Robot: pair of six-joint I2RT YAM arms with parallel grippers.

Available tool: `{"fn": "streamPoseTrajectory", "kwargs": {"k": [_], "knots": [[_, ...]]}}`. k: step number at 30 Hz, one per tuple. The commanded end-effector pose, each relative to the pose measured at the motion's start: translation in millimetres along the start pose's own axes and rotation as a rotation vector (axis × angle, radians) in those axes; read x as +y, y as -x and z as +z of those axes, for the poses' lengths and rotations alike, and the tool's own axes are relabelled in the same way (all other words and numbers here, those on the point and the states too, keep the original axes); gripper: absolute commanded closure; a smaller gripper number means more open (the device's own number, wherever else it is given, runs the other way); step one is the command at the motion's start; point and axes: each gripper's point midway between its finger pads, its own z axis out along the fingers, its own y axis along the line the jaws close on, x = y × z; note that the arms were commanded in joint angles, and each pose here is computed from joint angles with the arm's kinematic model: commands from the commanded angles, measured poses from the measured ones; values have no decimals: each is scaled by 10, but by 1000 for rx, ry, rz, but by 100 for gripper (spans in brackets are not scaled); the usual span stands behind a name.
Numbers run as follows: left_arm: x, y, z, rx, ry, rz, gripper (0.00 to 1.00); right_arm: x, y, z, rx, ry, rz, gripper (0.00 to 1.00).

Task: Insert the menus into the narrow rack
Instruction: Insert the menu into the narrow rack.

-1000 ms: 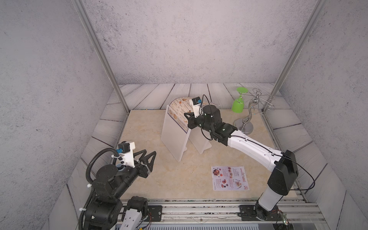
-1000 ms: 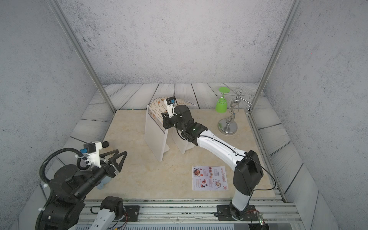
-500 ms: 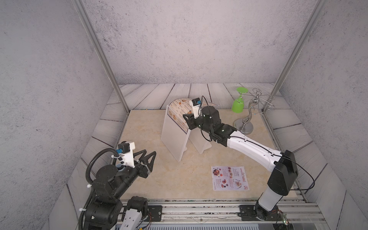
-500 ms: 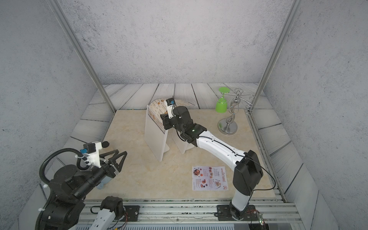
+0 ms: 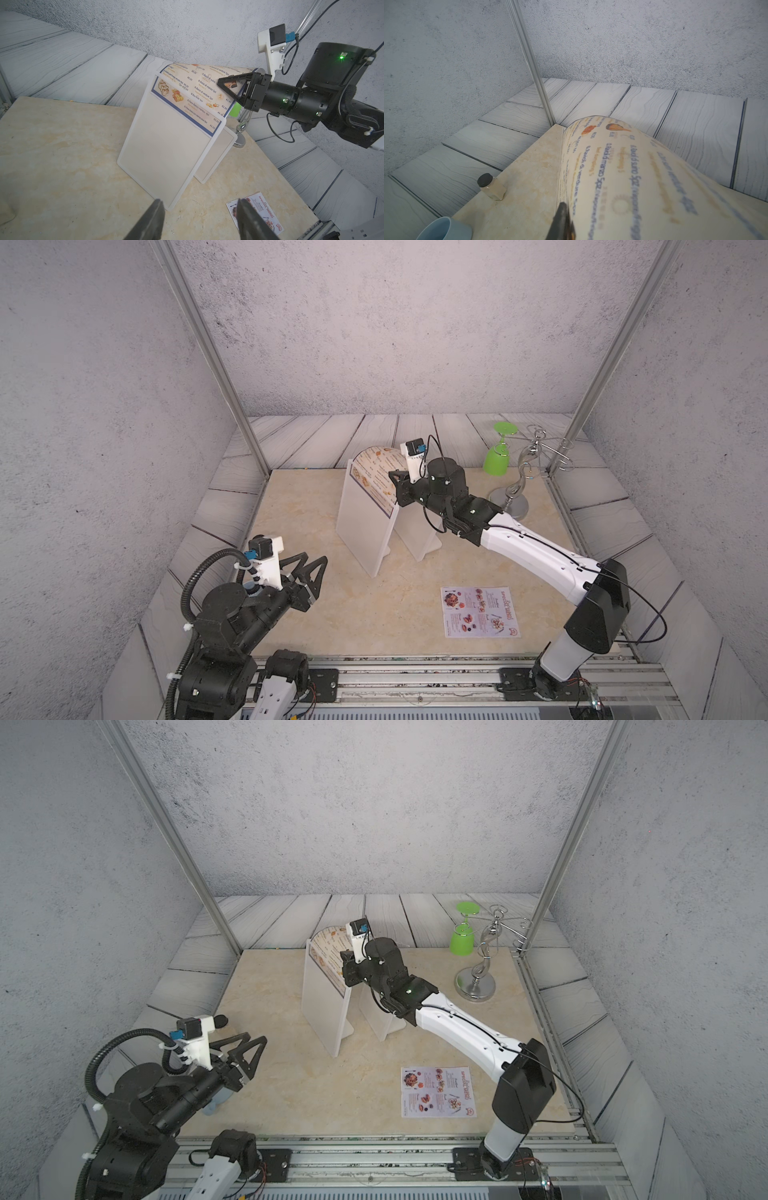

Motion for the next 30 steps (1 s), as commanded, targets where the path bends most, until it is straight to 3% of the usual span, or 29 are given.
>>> {"fn": "streamPoseTrajectory", "kwargs": {"k": [1, 24, 30], "knots": [[-48, 42, 6, -22, -28, 2, 41, 90, 130, -158, -34, 33, 5, 87], [-13, -15, 21, -15, -20, -7, 41, 154, -139, -56, 39, 20, -30, 87], [-4, -24, 21, -13, -16, -7, 41, 151, -157, -38, 55, 16, -37, 93]]}}
